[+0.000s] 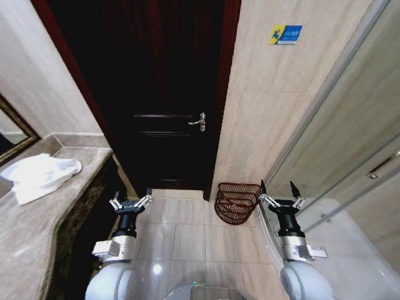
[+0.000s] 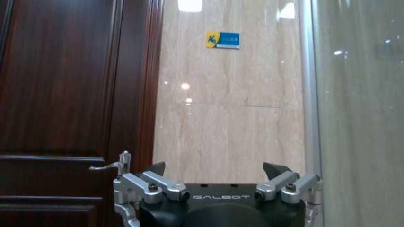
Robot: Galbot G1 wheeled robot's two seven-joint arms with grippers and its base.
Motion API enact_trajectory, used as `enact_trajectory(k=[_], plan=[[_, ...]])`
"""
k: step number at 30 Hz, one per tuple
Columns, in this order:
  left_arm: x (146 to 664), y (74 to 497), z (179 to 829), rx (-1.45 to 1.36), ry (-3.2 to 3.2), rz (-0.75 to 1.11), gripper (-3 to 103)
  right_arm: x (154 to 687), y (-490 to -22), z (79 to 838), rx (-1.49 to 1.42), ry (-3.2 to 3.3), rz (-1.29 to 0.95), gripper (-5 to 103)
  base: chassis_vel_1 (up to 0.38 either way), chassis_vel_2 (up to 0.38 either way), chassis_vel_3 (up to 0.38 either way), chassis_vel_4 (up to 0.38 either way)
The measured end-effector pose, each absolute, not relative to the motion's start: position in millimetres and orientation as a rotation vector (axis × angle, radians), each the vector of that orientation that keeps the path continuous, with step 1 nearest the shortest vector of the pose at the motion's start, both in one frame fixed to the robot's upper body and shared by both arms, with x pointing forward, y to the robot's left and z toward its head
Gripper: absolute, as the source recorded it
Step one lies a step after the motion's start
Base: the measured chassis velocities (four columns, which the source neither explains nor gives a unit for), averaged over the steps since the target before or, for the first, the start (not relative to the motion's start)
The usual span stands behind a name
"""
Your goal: Discard the used towel into the hamper.
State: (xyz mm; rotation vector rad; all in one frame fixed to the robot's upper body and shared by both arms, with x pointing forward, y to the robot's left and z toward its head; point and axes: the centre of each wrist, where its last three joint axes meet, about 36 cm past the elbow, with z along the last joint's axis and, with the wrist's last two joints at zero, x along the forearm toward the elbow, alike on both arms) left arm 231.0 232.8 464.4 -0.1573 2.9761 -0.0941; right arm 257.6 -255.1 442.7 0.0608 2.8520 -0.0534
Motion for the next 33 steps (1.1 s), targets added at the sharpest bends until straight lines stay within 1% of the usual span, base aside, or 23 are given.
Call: enact_trajectory(k=[12,32,33], plan=[[230.8,233.2,464.3,-0.169,2.967,-0.09,100,255.5,-255.0,442.0,0.043,2.816,-0.054,100,-0.143,0.138,0.146,-0.142],[229.1,233.8,467.2,-0.204,2.95,-0.096,100,255.1,-254.3,441.7,0.056,2.784,-0.061,100,0.0,-0.009,-0.007,0.007],[229.6,233.8,467.4,-0.214,2.948,-0.101,102,255.2,-254.3,441.6,0.056,2.783,-0.061,100,0.037,0.05,-0.004,-0.053]])
